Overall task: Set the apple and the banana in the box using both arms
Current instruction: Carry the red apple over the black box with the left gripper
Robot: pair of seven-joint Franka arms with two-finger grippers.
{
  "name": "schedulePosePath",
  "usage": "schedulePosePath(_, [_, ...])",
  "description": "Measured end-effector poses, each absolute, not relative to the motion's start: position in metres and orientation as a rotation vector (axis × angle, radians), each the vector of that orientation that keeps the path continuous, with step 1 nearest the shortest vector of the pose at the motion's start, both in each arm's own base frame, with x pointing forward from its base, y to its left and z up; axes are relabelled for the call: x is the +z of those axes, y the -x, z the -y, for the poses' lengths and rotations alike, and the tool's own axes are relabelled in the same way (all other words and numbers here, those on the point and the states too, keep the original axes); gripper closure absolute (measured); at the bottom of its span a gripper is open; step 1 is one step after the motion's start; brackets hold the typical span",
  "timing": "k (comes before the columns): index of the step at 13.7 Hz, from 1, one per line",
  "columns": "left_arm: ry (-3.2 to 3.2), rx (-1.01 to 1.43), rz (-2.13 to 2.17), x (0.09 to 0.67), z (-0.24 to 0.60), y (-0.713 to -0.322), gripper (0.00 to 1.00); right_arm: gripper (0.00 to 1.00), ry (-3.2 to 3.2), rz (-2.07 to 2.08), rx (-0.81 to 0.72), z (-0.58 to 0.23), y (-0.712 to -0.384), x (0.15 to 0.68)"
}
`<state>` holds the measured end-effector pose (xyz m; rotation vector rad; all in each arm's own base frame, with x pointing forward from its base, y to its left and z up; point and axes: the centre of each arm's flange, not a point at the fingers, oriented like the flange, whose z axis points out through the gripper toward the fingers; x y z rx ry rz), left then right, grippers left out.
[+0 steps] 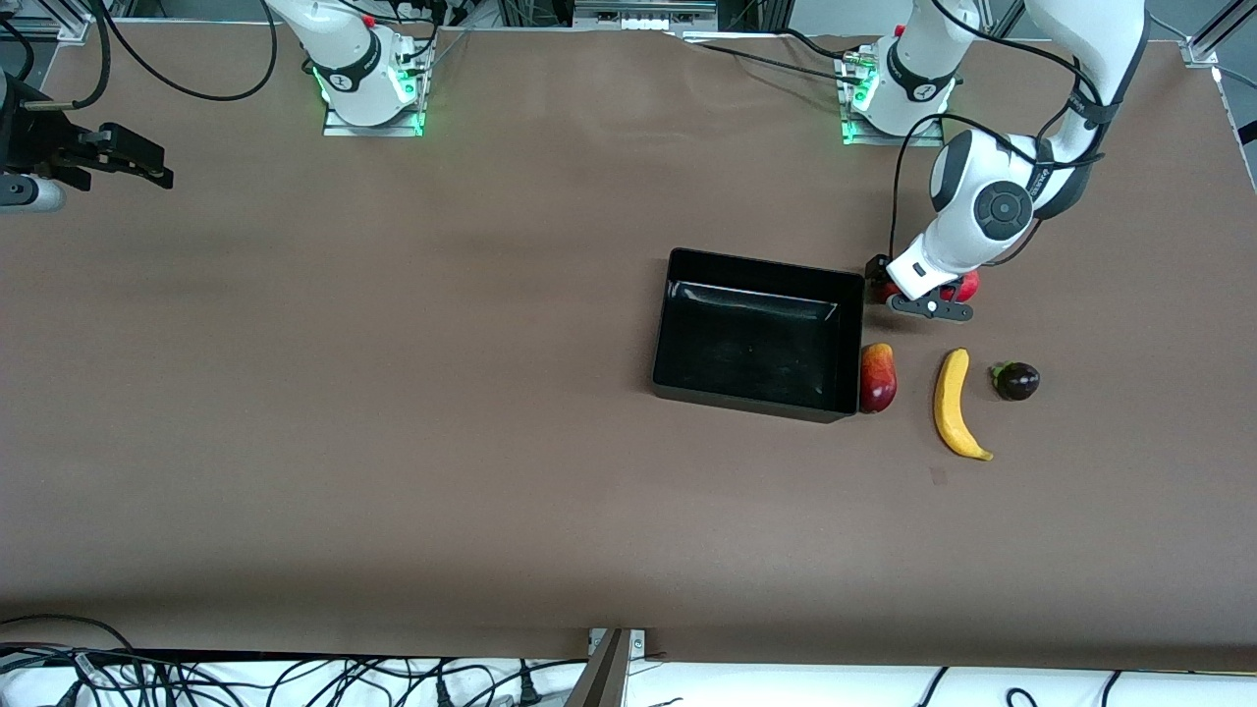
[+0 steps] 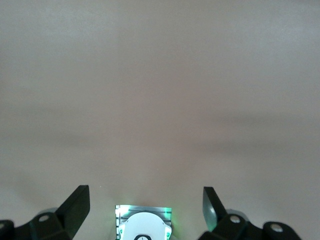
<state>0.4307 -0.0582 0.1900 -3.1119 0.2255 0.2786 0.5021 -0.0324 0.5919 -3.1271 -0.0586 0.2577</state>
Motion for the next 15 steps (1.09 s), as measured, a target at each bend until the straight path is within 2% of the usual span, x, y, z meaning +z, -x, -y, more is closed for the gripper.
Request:
schedulePosePath(1, [3.111, 0.279, -0.229, 0.191, 0.059, -0.431, 0.32, 0.0, 3.127, 0.059, 0.258, 0.032, -0.502, 0.592])
schedulePosePath(5, [3.104, 0.289, -0.23, 0.21, 0.059, -0.44, 0.32, 0.0, 3.127, 0.058, 0.259, 0.032, -0.502, 0.592])
schedulePosePath(9, [3.093, 0.226, -0.262, 0.301, 0.076, -0.47, 0.32, 0.0, 3.126, 0.055, 0.265, 0.034, -0.502, 0.591])
schedulePosePath(12, [3.128, 0.108, -0.335, 0.353, 0.129, -0.49, 0.32, 0.0, 3.123, 0.054, 0.287, 0.034, -0.5, 0.59])
schedulePosePath(15, [3.147, 0.069, -0.303, 0.37, 0.213, -0.501, 0.32, 0.0, 3.119, 0.052, 0.307, 0.034, -0.499, 0.589])
